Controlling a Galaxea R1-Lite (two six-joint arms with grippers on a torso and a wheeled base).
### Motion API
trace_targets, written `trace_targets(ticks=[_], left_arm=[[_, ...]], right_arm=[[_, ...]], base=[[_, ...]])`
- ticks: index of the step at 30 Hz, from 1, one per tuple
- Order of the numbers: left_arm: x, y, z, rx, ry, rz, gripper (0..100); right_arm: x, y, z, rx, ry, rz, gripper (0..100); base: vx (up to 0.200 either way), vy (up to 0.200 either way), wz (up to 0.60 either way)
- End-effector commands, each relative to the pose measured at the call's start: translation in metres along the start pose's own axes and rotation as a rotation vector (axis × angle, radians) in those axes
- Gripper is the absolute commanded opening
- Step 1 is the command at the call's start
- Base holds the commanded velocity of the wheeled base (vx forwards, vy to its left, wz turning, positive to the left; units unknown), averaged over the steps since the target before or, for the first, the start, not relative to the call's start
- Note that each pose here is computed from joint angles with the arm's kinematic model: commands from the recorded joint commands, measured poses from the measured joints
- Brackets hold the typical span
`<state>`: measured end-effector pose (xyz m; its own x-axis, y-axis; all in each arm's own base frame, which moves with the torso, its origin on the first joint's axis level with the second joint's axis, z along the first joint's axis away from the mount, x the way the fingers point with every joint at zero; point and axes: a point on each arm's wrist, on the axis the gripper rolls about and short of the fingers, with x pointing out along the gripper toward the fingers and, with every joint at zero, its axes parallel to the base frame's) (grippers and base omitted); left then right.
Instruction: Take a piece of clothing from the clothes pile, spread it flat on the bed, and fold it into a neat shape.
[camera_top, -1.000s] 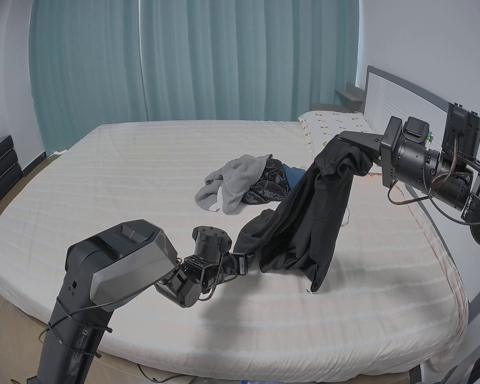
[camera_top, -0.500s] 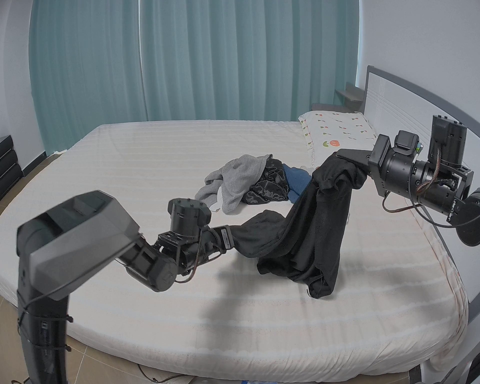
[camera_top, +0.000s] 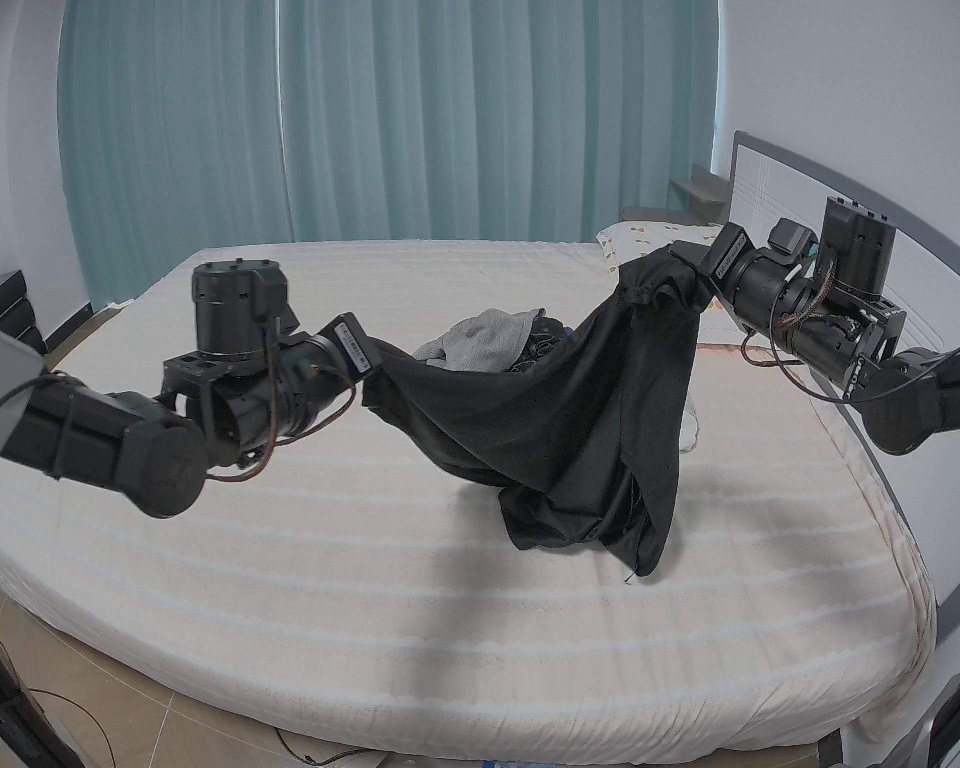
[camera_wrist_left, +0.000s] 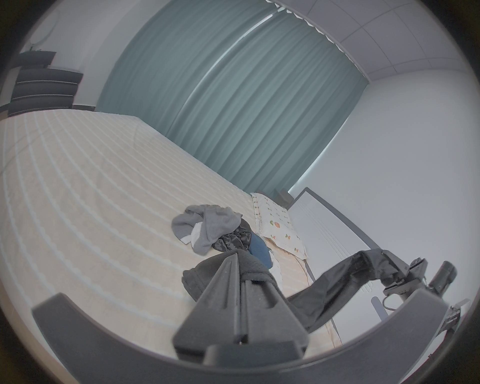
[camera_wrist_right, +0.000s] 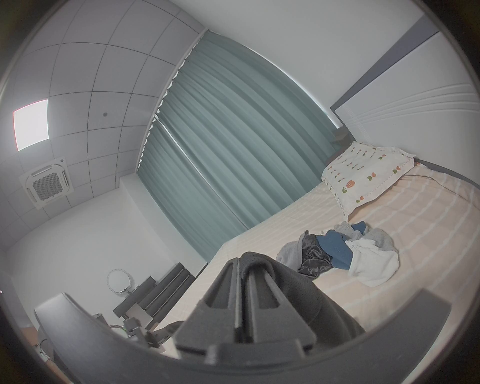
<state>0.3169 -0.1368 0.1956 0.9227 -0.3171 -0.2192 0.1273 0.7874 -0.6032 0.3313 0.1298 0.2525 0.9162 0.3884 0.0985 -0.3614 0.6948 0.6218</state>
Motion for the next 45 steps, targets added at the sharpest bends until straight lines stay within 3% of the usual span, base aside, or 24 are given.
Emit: trace_targets(ticks=[1,5,11,14,21,32,45], left_arm=[[-0.045,0.022,-0.004,-0.032,0.057,0.0,0],[-0.044,0.037,-0.025,-0.071,0.104,-0.001,0],[-0.033,0.052,-0.059,-0.11,0.125,-0.013,0],[-0.032,0.051,-0.064,-0.113,0.123,-0.028,0],[-0.04,0.061,-0.086,-0.109,0.174,-0.011,0],[-0.044,0.066,-0.086,-0.18,0.174,0.013,0],[-0.042,0.067,-0.083,-0.18,0.16,0.012,0]], right_arm=[[-0.006,-0.027,-0.036,0.019,0.096,-0.077,0],[-0.007,-0.049,-0.061,0.061,0.151,-0.124,0],[-0.015,-0.059,-0.095,0.155,0.229,-0.171,0],[-0.019,-0.06,-0.099,0.164,0.245,-0.184,0],[-0.021,-0.08,-0.123,0.279,0.276,-0.246,0],[-0.038,-0.066,-0.106,0.276,0.234,-0.197,0],[-0.039,-0.064,-0.104,0.278,0.23,-0.192,0]], base=[[0.0,0.0,0.0],[0.0,0.0,0.0],[0.0,0.0,0.0],[0.0,0.0,0.0],[0.0,0.0,0.0],[-0.164,0.0,0.0],[0.0,0.0,0.0]])
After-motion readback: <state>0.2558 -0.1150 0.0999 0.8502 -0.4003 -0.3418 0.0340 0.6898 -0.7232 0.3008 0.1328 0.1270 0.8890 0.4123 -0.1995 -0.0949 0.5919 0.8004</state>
